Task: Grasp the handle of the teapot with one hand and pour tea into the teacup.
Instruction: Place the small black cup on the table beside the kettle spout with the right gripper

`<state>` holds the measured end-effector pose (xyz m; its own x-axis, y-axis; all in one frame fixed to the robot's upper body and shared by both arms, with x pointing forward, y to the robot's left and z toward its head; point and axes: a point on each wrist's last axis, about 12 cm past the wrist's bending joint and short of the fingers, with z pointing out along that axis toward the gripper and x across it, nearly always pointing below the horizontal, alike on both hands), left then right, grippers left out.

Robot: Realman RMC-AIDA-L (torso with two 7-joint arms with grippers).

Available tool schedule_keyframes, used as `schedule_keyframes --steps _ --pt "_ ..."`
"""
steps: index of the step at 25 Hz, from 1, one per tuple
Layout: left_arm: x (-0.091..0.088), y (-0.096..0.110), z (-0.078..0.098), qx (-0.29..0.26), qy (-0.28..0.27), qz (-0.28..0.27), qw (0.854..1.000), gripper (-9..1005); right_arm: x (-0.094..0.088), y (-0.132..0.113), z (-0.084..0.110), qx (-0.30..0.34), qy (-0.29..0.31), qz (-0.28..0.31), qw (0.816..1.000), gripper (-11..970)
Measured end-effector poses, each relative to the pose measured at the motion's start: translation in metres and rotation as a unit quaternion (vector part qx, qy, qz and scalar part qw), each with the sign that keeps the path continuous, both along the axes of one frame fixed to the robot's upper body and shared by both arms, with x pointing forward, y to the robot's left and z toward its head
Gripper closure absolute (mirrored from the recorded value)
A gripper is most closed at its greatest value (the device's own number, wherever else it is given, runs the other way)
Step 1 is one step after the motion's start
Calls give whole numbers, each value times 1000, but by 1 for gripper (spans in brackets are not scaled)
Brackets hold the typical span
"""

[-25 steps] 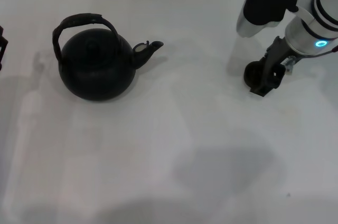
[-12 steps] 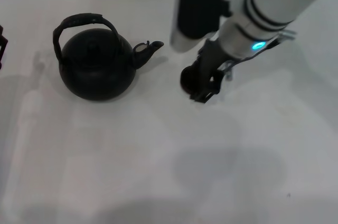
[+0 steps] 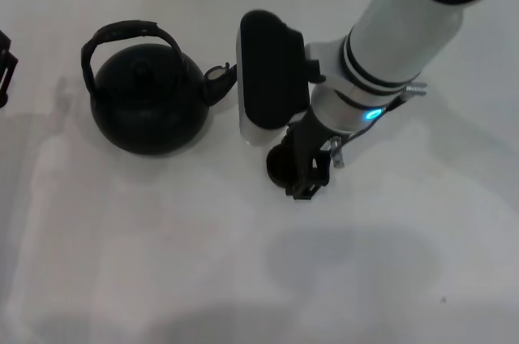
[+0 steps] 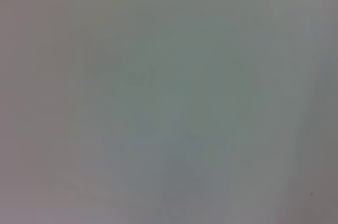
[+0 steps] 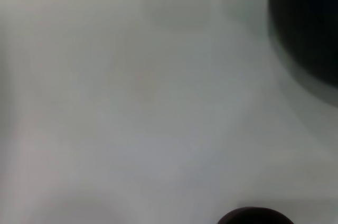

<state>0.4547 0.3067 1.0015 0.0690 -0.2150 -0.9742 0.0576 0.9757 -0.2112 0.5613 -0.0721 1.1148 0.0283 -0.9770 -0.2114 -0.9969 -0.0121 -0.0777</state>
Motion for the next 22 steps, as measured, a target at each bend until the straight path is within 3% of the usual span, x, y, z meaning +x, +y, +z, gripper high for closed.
schedule_keyframes --steps 22 --pt "4 1 2 7 -4 -3 1000 194 -8 4 -2 2 -11 35 999 106"
